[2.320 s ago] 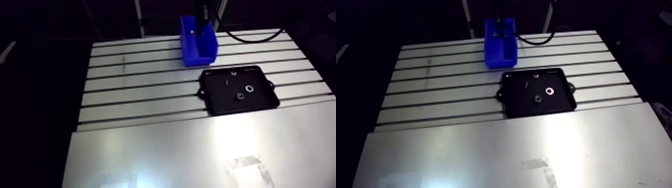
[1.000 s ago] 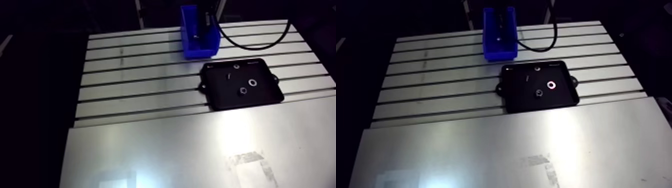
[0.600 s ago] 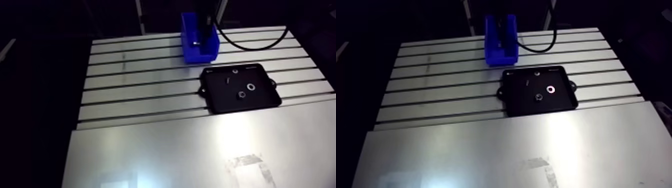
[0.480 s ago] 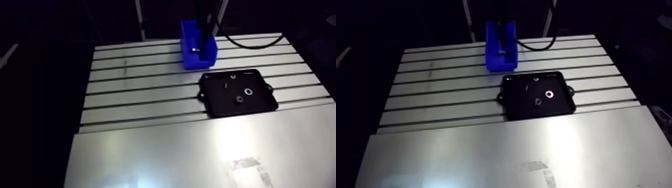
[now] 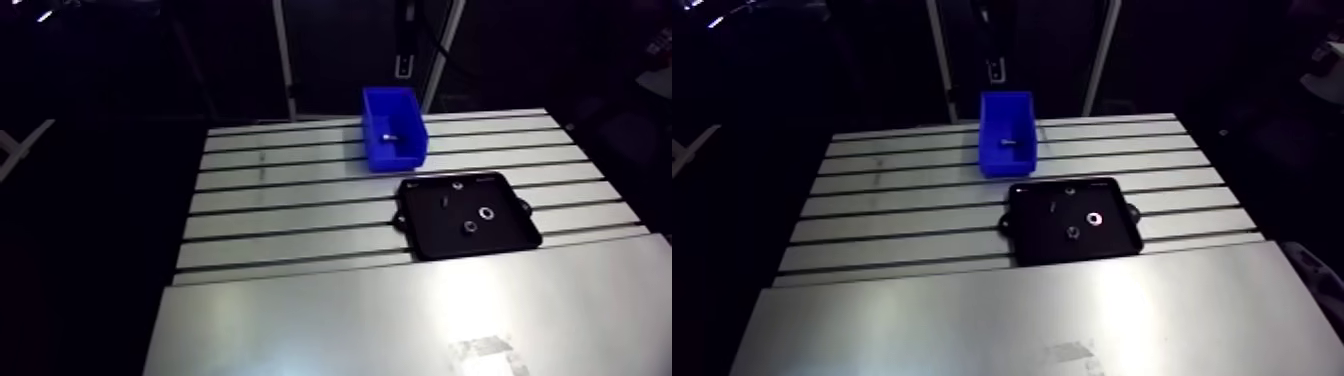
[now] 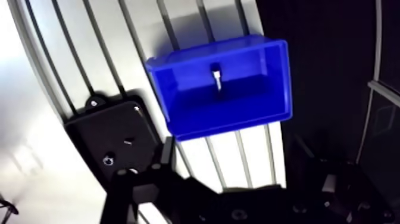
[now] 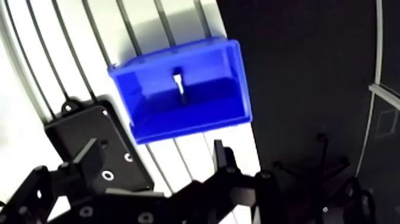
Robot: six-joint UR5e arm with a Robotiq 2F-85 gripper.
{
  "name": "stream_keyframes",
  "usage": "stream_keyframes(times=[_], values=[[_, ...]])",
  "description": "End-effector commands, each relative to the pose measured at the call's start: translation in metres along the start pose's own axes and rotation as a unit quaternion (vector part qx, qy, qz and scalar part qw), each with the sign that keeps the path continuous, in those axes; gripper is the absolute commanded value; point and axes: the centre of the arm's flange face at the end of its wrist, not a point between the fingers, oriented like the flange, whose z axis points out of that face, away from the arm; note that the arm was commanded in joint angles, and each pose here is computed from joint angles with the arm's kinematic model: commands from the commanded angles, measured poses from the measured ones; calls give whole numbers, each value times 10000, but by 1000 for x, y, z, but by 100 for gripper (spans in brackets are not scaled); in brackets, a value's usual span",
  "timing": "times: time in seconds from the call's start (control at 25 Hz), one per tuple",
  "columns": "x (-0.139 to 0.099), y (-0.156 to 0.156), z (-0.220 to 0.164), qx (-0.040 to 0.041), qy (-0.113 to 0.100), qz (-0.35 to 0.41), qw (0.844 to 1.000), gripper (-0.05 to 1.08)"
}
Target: Pick up the M10 bolt from the tray and put it into the blue bin.
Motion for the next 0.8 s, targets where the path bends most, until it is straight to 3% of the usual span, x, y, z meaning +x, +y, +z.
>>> stream_keyframes(times=[0.04,0.08,0.16,0.32,0.36,0.4,0.48,0.52,0.6,0.68,0.8], values=[[-1,-28,-109,457,283,2802,9584,1],[0,-31,-114,581,330,2983,9521,1],[-6,-31,-123,712,296,3800,9218,1],[-13,-41,-135,679,204,4902,8687,1],[-18,-47,-146,635,232,5163,8537,1],[-25,-51,-154,638,242,5430,8369,1],[-41,-58,-162,723,172,5799,8113,1],[-48,-66,-171,732,197,5867,8062,1],[-55,-83,-191,665,271,5977,7985,1],[-56,-92,-192,736,184,6027,7943,1],[-59,-107,-193,779,96,6028,7940,1]])
